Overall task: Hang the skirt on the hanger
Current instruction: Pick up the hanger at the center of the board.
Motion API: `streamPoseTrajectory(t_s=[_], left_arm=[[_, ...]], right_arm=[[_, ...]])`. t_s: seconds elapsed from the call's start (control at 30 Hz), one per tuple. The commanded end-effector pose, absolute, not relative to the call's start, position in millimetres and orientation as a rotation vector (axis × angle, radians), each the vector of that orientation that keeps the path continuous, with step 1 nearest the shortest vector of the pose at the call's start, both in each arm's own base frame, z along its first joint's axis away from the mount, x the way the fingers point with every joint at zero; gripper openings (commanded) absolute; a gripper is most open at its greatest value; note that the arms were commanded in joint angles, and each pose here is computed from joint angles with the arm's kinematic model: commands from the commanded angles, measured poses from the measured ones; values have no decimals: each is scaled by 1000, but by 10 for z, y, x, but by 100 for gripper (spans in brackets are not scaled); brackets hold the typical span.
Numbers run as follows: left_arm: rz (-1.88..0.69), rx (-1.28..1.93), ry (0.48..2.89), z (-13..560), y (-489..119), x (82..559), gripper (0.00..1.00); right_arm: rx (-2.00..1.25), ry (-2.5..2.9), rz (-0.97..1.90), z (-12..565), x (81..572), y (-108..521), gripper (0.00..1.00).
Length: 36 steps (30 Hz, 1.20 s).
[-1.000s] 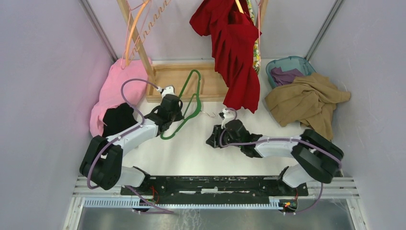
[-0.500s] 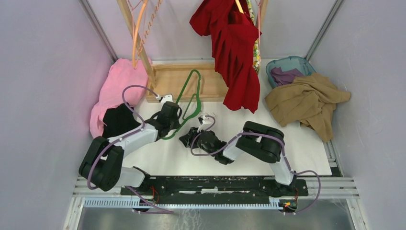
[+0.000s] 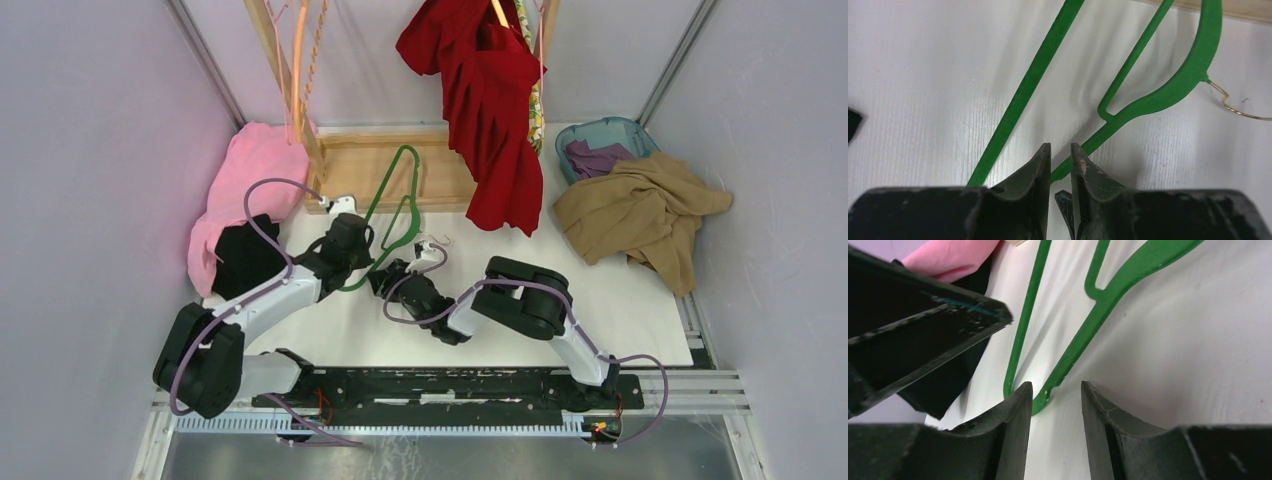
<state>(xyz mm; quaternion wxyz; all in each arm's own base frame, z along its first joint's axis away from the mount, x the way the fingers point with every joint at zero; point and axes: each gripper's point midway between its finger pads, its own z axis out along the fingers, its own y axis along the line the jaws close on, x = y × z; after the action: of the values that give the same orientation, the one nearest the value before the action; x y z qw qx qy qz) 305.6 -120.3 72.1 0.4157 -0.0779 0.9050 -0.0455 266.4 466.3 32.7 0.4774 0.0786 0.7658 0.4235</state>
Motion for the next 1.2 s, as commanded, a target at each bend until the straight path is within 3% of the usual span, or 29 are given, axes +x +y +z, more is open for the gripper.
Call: streamPoseTrajectory(t_s=[0.0,0.37,0.73,1.17], left_arm=[[-141,-179,2201,963,-1222,3115,28],[-180,-190,2165,1109,-1238,3110,28],[-237,-194,2146,1223,-1290,3089,29],[-267,-205,2102,1461,-1266,3040,29]], right_arm=[[314,1870,948,275,2812,4597,46],[351,1824,998,196,2991,4770,43],[254,1765,981,350,2994,4625,2],[-302,2012,772,748,2403,4200,1]])
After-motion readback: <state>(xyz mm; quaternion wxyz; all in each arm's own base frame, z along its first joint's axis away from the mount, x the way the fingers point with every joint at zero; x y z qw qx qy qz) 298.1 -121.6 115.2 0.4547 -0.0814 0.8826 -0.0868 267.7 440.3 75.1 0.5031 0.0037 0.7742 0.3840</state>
